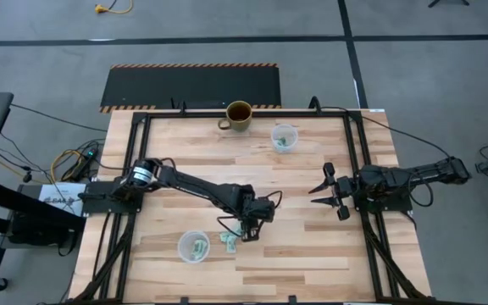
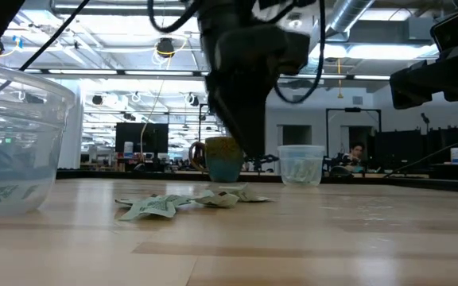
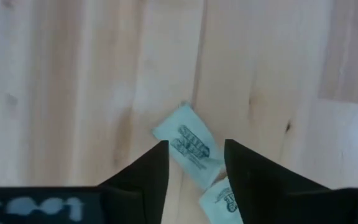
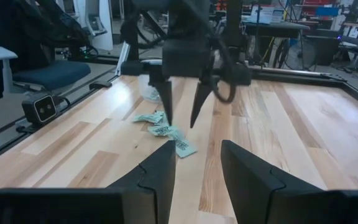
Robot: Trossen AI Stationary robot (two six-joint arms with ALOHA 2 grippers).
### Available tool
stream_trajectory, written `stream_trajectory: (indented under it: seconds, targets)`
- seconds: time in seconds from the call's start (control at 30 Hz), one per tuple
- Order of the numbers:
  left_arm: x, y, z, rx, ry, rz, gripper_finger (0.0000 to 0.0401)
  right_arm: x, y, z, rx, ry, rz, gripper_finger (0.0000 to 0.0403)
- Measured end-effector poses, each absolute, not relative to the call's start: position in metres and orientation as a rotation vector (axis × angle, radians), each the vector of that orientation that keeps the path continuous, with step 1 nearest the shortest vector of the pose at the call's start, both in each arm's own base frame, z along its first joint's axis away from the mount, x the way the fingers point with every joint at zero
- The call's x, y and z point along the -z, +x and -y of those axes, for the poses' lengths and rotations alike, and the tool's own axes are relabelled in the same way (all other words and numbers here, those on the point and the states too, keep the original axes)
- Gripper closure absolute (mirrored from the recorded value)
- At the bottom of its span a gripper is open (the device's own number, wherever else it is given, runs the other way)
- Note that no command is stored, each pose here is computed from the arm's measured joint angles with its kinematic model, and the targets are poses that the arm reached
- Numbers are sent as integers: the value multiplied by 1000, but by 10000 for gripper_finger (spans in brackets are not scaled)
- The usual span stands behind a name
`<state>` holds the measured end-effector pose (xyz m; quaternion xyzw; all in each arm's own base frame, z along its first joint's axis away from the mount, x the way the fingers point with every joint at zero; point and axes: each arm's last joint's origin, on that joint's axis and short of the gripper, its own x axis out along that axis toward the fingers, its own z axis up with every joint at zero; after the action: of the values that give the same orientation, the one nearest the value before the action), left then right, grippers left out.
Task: Pick and place items into bin
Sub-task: Put the stevia packet into the bottom transparent bin
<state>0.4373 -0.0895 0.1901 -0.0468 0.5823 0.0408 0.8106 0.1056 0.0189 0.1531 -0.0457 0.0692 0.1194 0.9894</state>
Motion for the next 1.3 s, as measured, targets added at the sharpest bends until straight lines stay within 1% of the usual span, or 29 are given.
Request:
stream_trajectory:
  seconds: [0.13, 0.23, 0.5, 0.8, 1.03, 1.1, 1.17, 1.3]
  targets:
    - [-179, 434, 90, -80, -116, -1264, 244, -153, 106, -19, -240, -92, -139, 280]
    - [-174, 432, 89, -76, -118, -1275, 243, -153, 106, -19, -240, -92, -139, 280]
    - [-160, 434, 89, -10, -166, -1222, 243, -153, 106, -19, -240, -92, -139, 280]
    - [-141, 421, 84, -43, -146, -1277, 243, -153, 106, -19, -240, -92, -138, 280]
    - [-136, 420, 82, -65, -173, -1261, 245, -153, 106, -19, -240, -92, -139, 280]
    - [-136, 421, 82, -66, -173, -1253, 251, -153, 106, -19, -240, -92, -139, 280]
    - [-137, 423, 82, -68, -173, -1242, 266, -153, 106, -19, -240, -92, -139, 280]
    - [-137, 424, 82, -68, -174, -1233, 315, -153, 106, -19, -240, -92, -139, 280]
